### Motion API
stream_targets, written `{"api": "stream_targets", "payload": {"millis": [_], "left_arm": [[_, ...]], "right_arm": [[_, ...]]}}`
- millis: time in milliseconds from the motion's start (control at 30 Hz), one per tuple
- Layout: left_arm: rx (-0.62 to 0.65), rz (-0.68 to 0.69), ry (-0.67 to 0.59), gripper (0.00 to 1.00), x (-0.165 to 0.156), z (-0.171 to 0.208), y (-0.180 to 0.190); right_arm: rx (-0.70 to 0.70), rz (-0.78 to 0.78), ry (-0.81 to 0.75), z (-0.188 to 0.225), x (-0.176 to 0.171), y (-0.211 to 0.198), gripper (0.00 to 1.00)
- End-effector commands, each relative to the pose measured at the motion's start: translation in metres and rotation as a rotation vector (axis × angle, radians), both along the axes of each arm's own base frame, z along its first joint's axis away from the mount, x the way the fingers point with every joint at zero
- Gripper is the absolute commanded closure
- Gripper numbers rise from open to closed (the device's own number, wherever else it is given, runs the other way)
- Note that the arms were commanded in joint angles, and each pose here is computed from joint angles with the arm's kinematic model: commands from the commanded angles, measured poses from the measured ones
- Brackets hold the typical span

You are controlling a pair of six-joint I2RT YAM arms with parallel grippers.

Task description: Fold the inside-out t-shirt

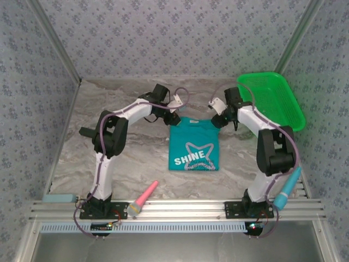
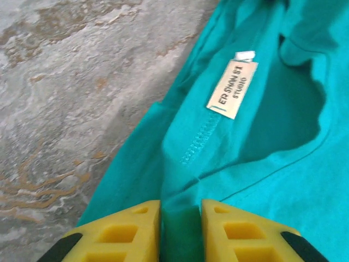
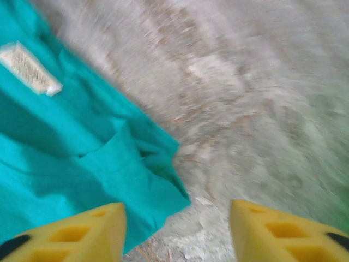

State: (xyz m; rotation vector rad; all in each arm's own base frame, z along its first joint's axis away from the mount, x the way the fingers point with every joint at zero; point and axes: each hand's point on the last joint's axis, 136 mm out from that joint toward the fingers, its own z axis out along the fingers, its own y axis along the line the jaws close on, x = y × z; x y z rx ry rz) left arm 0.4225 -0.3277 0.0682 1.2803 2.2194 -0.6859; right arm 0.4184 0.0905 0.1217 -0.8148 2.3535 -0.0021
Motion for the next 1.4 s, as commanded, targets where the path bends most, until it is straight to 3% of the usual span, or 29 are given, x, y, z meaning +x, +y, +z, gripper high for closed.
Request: {"api": "stream_targets", "payload": {"millis": [0, 33, 67, 167, 233, 267, 333, 400, 467, 667, 833, 1067, 1233, 1367], "left_arm": [[-0.036, 0.132, -0.068, 0.7, 0.017, 0.045, 0.012], [-0.031, 0.168, -0.056, 0.69, 0.019, 0.046, 0.018], [-0.027, 0.214, -0.041, 0.68, 0.02, 0.049, 0.026], [-0.059, 0.305, 0.01, 0.67, 0.012, 0.068, 0.037], [-0.132, 0.343, 0.103, 0.66, 0.0, 0.084, 0.03], [-0.169, 0.366, 0.161, 0.65, -0.007, 0.09, 0.024], [-0.23, 0.367, 0.253, 0.65, -0.024, 0.093, 0.007], [-0.242, 0.357, 0.286, 0.65, -0.04, 0.086, -0.01], [-0.204, 0.356, 0.285, 0.64, -0.049, 0.071, -0.02], [-0.079, 0.528, 0.339, 0.64, -0.04, 0.009, -0.004], [-0.03, 0.528, 0.357, 0.64, -0.051, -0.008, 0.001], [0.07, 0.437, 0.346, 0.65, -0.084, -0.028, 0.001], [0.098, 0.425, 0.336, 0.65, -0.086, -0.039, 0.005], [0.097, 0.405, 0.329, 0.65, -0.087, -0.043, 0.005]], "right_arm": [[0.128, -0.241, -0.276, 0.079, 0.01, -0.016, 0.4], [0.138, -0.284, -0.305, 0.088, 0.003, -0.021, 0.1], [0.164, -0.344, -0.334, 0.098, -0.006, -0.026, 0.0], [0.283, -0.494, -0.352, 0.119, -0.033, -0.038, 0.0], [0.429, -0.659, -0.277, 0.119, -0.054, -0.047, 0.0], [0.507, -0.651, -0.205, 0.115, -0.062, -0.039, 0.01], [0.617, -0.546, -0.071, 0.101, -0.073, -0.009, 0.13], [0.665, -0.548, 0.056, 0.08, -0.077, 0.005, 0.2], [0.646, -0.552, 0.139, 0.058, -0.075, 0.01, 0.22], [0.581, -0.519, 0.302, -0.008, -0.045, 0.018, 0.32], [0.541, -0.534, 0.343, -0.039, -0.021, 0.01, 0.33], [0.529, -0.501, 0.414, -0.067, -0.003, 0.011, 0.51], [0.553, -0.424, 0.414, -0.066, 0.01, 0.02, 0.59], [0.599, -0.325, 0.424, -0.057, 0.015, 0.028, 0.84]]}}
